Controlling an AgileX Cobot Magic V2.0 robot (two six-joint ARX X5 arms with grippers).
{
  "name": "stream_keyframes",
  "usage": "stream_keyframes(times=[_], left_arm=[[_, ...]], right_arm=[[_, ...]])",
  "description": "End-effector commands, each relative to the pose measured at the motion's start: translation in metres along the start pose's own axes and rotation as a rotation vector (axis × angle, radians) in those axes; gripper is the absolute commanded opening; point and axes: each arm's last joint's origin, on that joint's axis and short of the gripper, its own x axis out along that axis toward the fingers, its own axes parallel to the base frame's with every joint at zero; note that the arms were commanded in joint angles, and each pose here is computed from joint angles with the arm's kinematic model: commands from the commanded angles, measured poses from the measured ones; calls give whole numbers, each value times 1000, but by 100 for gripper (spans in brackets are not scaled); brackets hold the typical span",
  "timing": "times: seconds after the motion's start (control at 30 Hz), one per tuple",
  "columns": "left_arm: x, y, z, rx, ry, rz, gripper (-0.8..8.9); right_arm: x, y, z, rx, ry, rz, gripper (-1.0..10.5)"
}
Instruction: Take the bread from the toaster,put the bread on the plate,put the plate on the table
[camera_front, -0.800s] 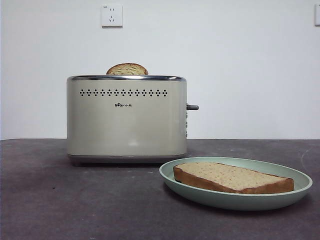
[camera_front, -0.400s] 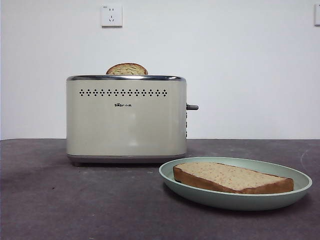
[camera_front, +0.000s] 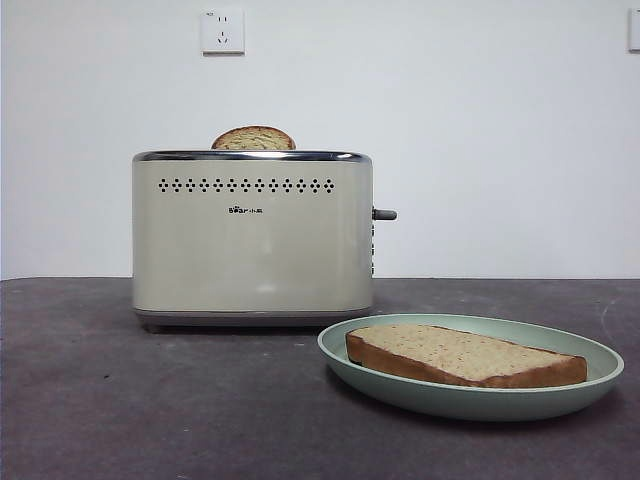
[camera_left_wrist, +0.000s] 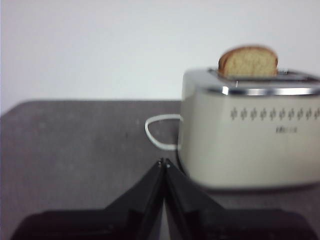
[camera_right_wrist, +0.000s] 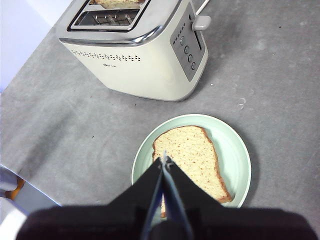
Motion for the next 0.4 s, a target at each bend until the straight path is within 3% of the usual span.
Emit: stream_keyframes(times=[0.03,0.17,0.4], left_arm=[[0,2,-17,-48,34,14,-4],[-2,4,-30,-45,164,66,-4],[-2,4,-29,-9,164,64,-4]], right_arm=[[0,0,0,-10,-1,-2,1],[0,0,0,-10,-1,-2,1],[1,0,0,-9,1,-2,1]])
